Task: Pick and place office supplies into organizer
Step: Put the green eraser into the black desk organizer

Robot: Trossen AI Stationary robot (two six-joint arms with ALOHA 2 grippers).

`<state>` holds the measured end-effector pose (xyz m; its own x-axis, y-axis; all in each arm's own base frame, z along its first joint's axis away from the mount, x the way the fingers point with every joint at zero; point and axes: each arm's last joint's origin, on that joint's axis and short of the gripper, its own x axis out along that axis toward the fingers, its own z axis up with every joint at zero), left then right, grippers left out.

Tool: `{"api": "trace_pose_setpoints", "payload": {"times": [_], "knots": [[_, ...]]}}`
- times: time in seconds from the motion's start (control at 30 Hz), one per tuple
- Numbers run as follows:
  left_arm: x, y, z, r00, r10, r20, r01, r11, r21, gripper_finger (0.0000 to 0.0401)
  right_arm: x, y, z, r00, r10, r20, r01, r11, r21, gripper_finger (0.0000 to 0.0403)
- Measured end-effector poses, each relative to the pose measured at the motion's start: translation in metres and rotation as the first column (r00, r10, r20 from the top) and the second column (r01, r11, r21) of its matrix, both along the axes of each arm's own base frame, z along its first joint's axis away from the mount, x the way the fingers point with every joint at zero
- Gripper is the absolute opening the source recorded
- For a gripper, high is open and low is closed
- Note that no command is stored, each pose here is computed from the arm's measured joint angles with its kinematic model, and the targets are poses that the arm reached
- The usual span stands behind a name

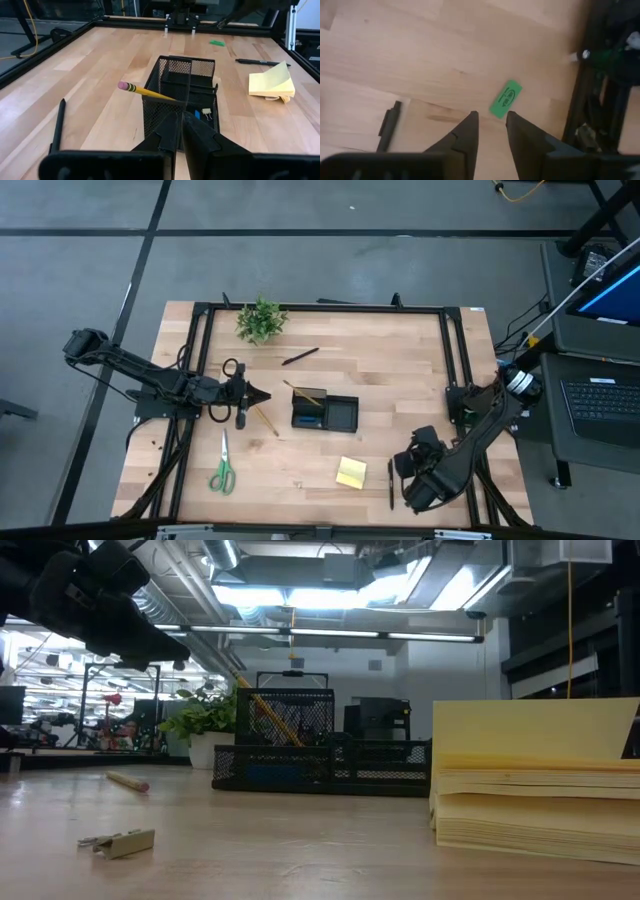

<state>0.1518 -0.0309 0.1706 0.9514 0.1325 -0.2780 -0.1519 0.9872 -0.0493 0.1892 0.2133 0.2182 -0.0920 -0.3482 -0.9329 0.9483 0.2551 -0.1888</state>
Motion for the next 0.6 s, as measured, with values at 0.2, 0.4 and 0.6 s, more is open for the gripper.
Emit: {"api": "trace_pose_setpoints", "payload": {"times": [0.2,0.4,0.6], "knots": [[0.0,0.0,0.0,1.0,0.0,0.0,0.0,1.0,0.001,0.0024,-0.016,-0.01,-0.01,0.994,-0.064,0.087,0.059,0.996,0.061,0.008],[0.0,0.0,0.0,1.0,0.0,-0.001,0.0,1.0,0.001,0.002,-0.03,-0.025,-0.033,0.985,-0.09,0.15,0.068,0.987,0.143,0.0066],[0.0,0.0,0.0,1.0,0.0,-0.001,0.0,1.0,0.001,0.0022,-0.038,-0.038,-0.037,0.978,-0.127,0.163,0.099,0.98,0.171,0.0065]]}}
